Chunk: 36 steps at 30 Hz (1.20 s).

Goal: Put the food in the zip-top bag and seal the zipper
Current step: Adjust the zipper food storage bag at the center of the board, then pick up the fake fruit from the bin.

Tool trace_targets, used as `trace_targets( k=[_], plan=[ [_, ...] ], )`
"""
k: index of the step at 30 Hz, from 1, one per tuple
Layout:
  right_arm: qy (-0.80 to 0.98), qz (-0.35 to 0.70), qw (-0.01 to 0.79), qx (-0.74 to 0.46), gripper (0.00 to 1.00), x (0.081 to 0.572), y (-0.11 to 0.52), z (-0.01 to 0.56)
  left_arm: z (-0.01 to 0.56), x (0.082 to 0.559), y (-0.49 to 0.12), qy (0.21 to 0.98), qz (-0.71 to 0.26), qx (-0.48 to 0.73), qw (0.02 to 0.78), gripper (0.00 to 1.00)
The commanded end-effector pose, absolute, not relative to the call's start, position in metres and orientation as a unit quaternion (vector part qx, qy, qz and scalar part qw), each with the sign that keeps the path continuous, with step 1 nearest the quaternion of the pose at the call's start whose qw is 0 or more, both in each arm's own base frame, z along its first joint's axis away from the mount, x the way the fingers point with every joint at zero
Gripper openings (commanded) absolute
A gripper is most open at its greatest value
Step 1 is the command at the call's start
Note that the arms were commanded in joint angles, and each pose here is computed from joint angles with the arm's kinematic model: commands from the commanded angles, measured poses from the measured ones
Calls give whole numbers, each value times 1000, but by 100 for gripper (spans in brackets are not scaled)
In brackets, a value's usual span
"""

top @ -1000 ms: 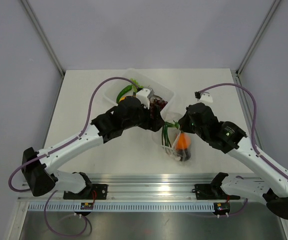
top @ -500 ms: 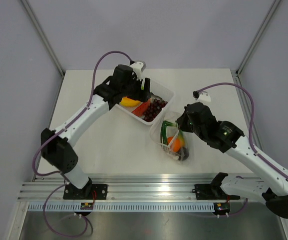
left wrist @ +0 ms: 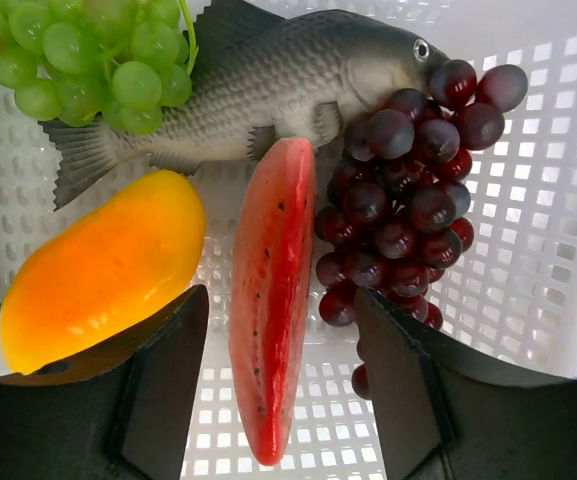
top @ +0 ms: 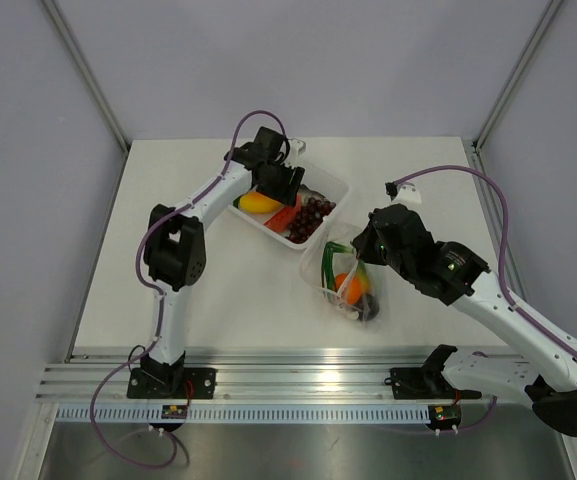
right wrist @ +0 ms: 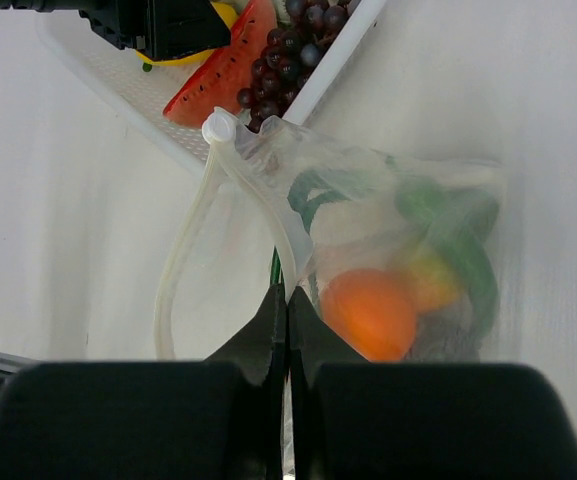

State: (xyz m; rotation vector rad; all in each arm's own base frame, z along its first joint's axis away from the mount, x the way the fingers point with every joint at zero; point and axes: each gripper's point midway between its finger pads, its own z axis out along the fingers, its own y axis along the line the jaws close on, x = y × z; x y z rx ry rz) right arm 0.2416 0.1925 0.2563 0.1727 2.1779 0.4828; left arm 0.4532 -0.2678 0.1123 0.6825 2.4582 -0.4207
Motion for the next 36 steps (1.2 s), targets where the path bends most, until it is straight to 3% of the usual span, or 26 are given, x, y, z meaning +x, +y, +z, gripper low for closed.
trace_targets(
  k=[1,7,17,20,21,24,36],
  plan=[
    [865,210,451,67,0,242,196,268,128,462,-285,896,-184,277,295,61],
    [867,210,447,66,0,243,199,266,116,467,-293,897,-195,278,284,59],
    [868,212,444,65,0,246,203,267,87,479,-291,909,-171,273,266,47],
    [869,210,444,67,0,246,203,266,88,479,-291,909,-173,272,266,33],
    [869,210,443,68,0,246,203,267,93,478,-291,907,-174,272,268,18],
    [868,212,444,69,0,246,203,268,113,475,-291,903,-180,269,281,0],
    [867,221,440,69,0,246,207,267,276,447,-275,828,-210,260,450,0]
  ],
)
